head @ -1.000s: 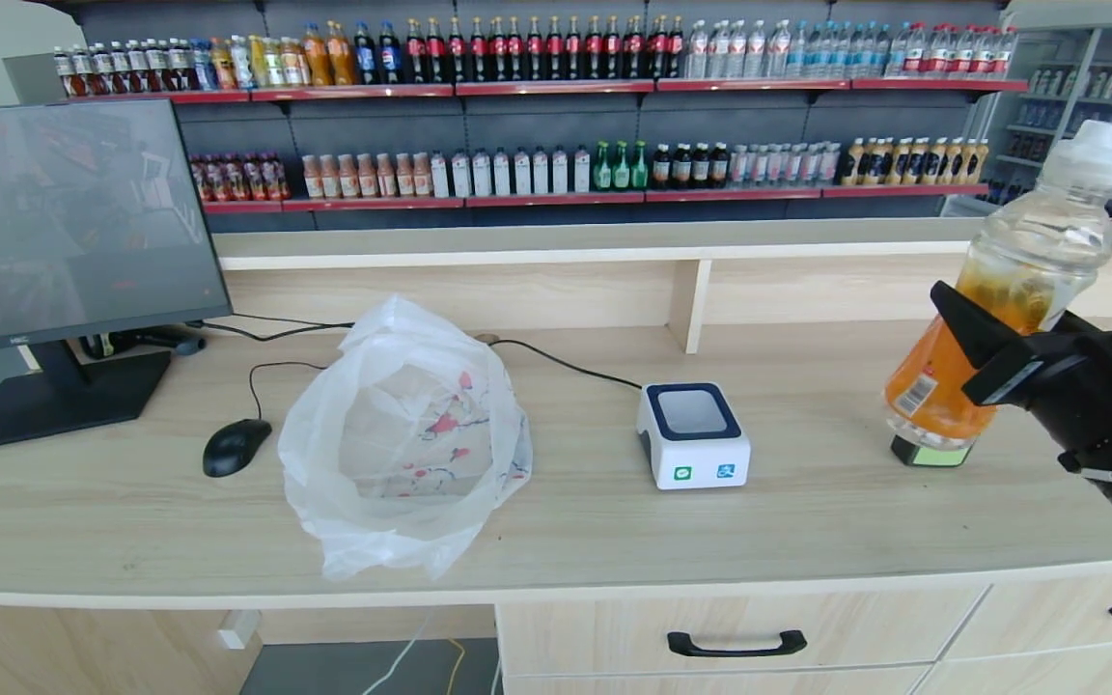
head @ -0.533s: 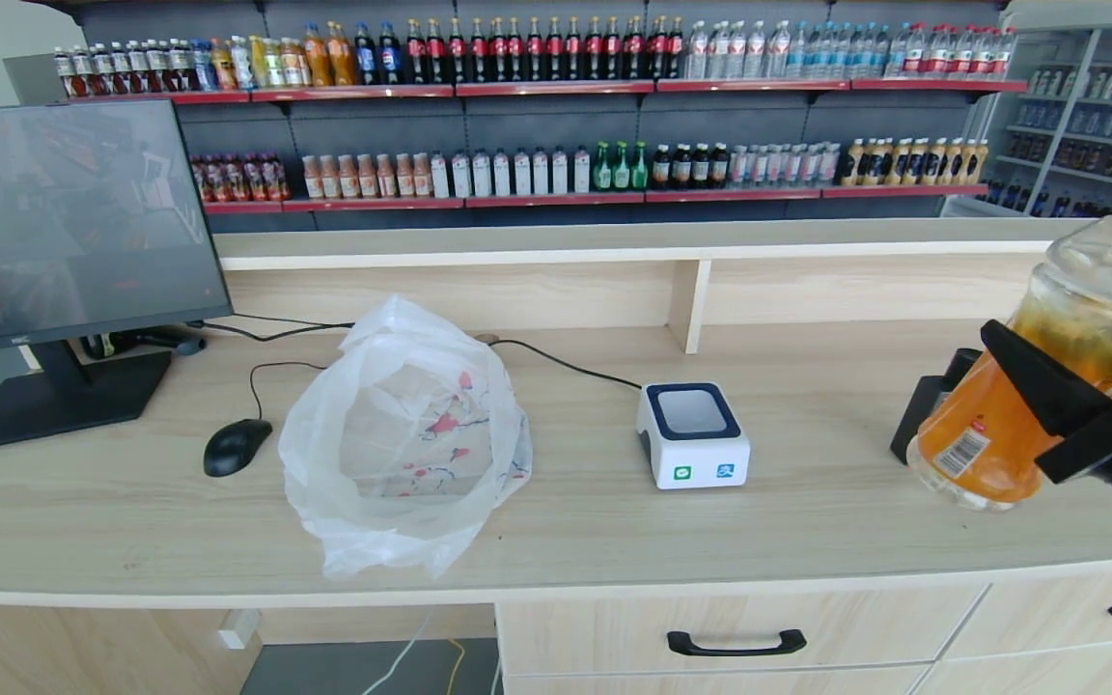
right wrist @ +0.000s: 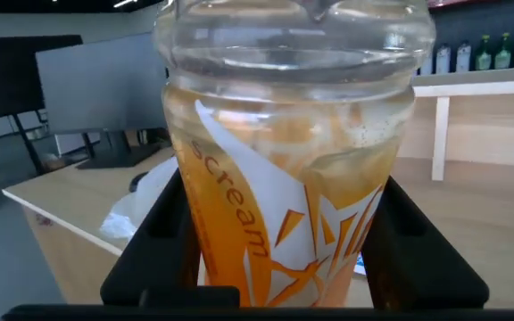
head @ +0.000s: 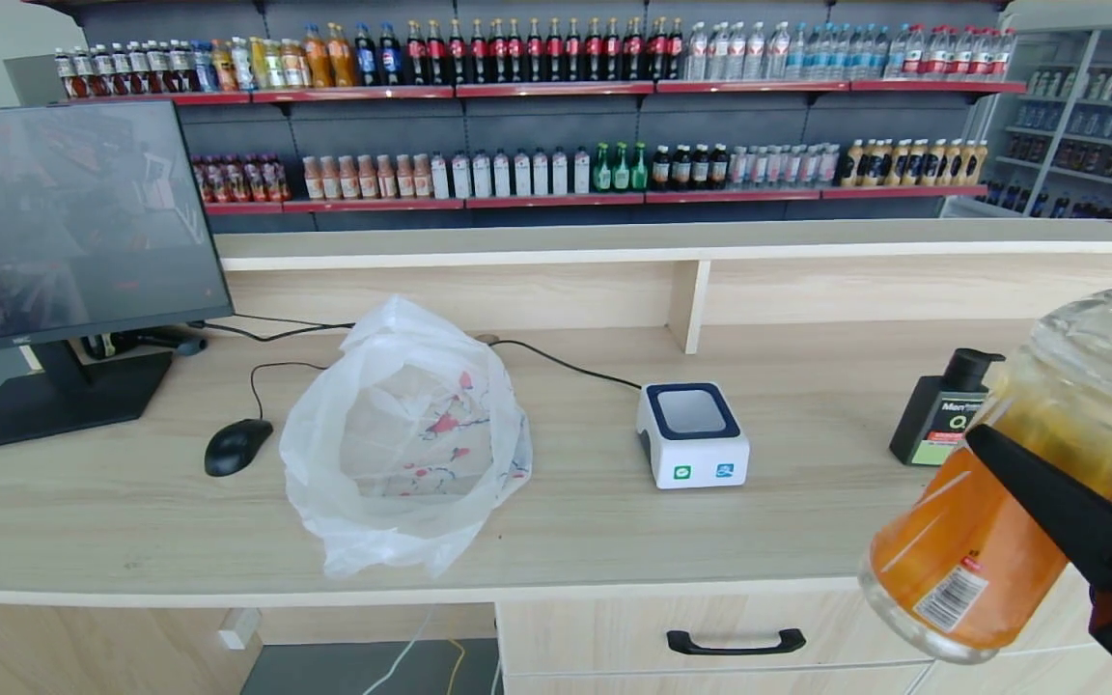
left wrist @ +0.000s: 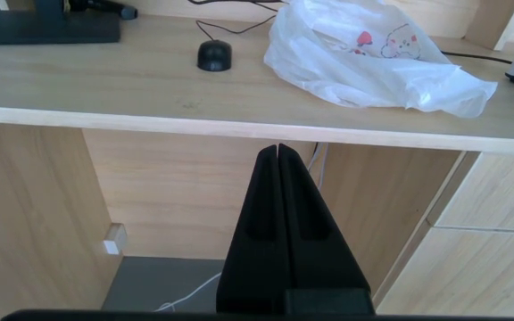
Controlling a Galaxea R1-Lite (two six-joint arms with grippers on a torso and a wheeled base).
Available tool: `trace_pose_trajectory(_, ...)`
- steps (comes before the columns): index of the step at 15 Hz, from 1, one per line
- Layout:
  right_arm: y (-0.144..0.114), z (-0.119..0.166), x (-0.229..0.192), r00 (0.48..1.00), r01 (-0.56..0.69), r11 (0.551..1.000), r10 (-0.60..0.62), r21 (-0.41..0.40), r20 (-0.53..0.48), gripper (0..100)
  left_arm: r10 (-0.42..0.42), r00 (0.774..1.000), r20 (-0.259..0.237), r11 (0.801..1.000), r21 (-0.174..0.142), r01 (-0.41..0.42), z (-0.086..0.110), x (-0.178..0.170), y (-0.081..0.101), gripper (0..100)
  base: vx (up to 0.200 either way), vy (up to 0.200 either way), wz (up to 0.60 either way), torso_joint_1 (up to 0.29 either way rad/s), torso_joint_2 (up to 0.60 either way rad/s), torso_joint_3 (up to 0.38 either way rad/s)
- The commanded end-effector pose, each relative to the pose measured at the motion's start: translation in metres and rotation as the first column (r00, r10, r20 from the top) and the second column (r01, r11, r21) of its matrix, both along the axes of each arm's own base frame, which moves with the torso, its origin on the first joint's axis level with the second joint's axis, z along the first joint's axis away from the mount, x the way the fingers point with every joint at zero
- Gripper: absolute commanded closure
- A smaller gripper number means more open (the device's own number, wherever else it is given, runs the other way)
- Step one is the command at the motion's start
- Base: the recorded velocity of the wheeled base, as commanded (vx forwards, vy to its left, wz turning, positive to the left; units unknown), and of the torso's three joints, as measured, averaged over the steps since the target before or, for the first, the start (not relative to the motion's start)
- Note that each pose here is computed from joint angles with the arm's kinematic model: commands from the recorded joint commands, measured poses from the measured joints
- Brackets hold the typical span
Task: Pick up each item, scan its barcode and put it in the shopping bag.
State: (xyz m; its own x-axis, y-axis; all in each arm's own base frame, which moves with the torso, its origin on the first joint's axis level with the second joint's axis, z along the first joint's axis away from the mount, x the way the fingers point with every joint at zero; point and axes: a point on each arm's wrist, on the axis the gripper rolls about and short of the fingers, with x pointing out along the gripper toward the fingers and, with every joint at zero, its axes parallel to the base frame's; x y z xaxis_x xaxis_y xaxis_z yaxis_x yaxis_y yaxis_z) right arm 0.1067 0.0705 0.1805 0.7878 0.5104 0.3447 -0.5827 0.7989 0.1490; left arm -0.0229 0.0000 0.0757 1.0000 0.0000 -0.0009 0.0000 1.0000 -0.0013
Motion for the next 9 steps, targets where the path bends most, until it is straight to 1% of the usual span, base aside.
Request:
trace_pose_trajectory(1, -0.0001, -0.0013, -0.0044, 0.999, -0.032, 0.999, 0.033, 0.026, -0.015, 100, 0.0, 1.0, 0.001, 1.0, 0.0, 0.0, 0.0001, -0.0001, 0.0, 100, 0.0, 0.0, 0.0, 0.0, 0.0, 0.0)
trace_pose_trajectory(3, 0.0021, -0.0007, -0.003, 0.996, -0.08, 0.994, 0.084, 0.069, -0.044, 100, 0.0, 1.0, 0.001, 1.0, 0.0, 0.0, 0.0001, -0.0001, 0.0, 100, 0.0, 0.0, 0.0, 0.0, 0.0, 0.0)
trace_pose_trajectory(5, 0.0041, 0.0016, -0.0047, 0.974, -0.216, 0.973, 0.221, 0.085, -0.044, 100, 0.0, 1.0, 0.001, 1.0, 0.0, 0.0, 0.0001, -0.0001, 0.0, 100, 0.0, 0.0, 0.0, 0.0, 0.0, 0.0)
trace_pose_trajectory(7, 0.0058, 0.0027, -0.0051, 0.955, -0.287, 0.953, 0.292, 0.096, -0.05, 100, 0.0, 1.0, 0.001, 1.0, 0.0, 0.0, 0.0001, -0.0001, 0.0, 100, 0.0, 0.0, 0.0, 0.0, 0.0, 0.0)
trace_pose_trajectory(8, 0.0062, 0.0028, -0.0049, 0.951, -0.299, 0.95, 0.304, 0.095, -0.05, 100, 0.0, 1.0, 0.001, 1.0, 0.0, 0.0, 0.0001, -0.0001, 0.0, 100, 0.0, 0.0, 0.0, 0.0, 0.0, 0.0)
trace_pose_trajectory(9, 0.0093, 0.0055, -0.0018, 0.935, -0.341, 0.933, 0.349, 0.116, -0.06, 100, 0.0, 1.0, 0.001, 1.0, 0.0, 0.0, 0.0001, -0.0001, 0.0, 100, 0.0, 0.0, 0.0, 0.0, 0.0, 0.0)
